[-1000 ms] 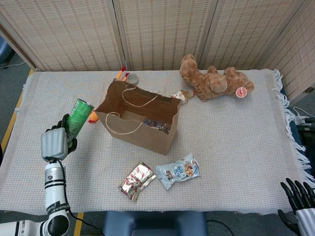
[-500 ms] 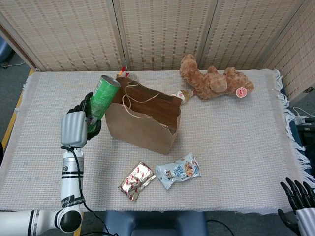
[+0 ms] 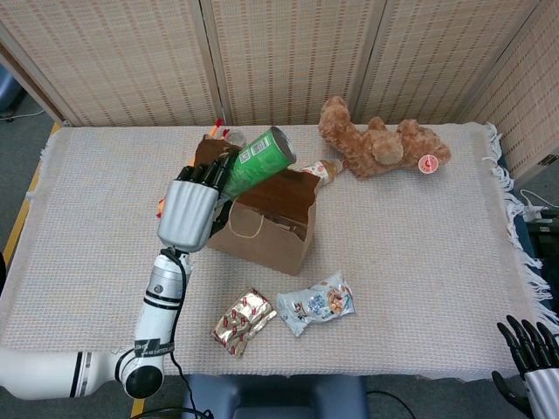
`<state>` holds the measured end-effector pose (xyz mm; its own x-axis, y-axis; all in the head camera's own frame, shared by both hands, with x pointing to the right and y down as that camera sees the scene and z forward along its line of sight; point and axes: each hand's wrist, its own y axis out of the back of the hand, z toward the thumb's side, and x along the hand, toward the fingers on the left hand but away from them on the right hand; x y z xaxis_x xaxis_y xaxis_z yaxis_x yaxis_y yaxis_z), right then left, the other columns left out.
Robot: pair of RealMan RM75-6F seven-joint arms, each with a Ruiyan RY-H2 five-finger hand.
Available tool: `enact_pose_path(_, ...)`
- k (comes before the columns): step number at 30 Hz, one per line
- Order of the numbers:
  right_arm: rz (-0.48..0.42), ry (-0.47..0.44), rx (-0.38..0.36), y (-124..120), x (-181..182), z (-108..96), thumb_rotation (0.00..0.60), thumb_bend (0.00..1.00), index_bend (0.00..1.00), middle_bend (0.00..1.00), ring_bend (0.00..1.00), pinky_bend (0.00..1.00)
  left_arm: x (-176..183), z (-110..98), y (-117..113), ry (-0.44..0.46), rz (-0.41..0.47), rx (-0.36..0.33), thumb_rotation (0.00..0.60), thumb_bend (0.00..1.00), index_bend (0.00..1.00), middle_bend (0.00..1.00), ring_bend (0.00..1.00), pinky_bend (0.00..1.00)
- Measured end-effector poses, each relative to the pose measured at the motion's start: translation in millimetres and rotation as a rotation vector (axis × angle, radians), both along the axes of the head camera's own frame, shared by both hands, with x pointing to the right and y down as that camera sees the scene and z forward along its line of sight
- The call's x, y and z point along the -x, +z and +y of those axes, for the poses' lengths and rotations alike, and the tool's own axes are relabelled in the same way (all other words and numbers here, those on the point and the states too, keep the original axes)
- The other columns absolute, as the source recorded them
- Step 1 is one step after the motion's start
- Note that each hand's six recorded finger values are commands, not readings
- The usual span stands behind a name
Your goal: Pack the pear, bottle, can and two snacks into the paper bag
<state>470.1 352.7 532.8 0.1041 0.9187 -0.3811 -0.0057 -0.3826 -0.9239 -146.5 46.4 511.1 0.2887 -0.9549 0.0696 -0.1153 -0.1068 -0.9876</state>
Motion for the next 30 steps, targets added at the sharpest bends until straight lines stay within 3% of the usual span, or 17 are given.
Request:
enact_pose_path(7,0.000,-0.006,0.001,0.1,1.3,-0.7,0.600,0.23,0.00,0.00,0.00,0.00,-15.3,4.3,-4.1,0.111,-0.061,-0.058,0.600,0.62,0.55,0.63,0.64,0.73)
enact_pose_path(12,-0.002,-0.006,0.001,0.1,1.2,-1.1,0.600,0.23,0.00,0.00,0.00,0.00,-22.0,4.1,0.8,0.210,-0.234,-0.154,0.600,0.62,0.56,0.63,0.64,0.74)
enact_pose_path(18,-0.005,-0.002,0.003,0.2,0.7,-1.0,0.600,0.23,0.00,0.00,0.00,0.00,-16.6,-11.4,8.8,0.245,-0.450,-0.240,0.600,0.62,0.56,0.63,0.64,0.74)
enact_pose_path(30,-0.009,0.002,0.004,-0.3,-0.3,0.0,0.600,0.23,0.00,0.00,0.00,0.00,13.7,-33.7,18.6,0.262,-0.718,-0.313,0.600,0.62,0.57,0.63,0.64,0.74)
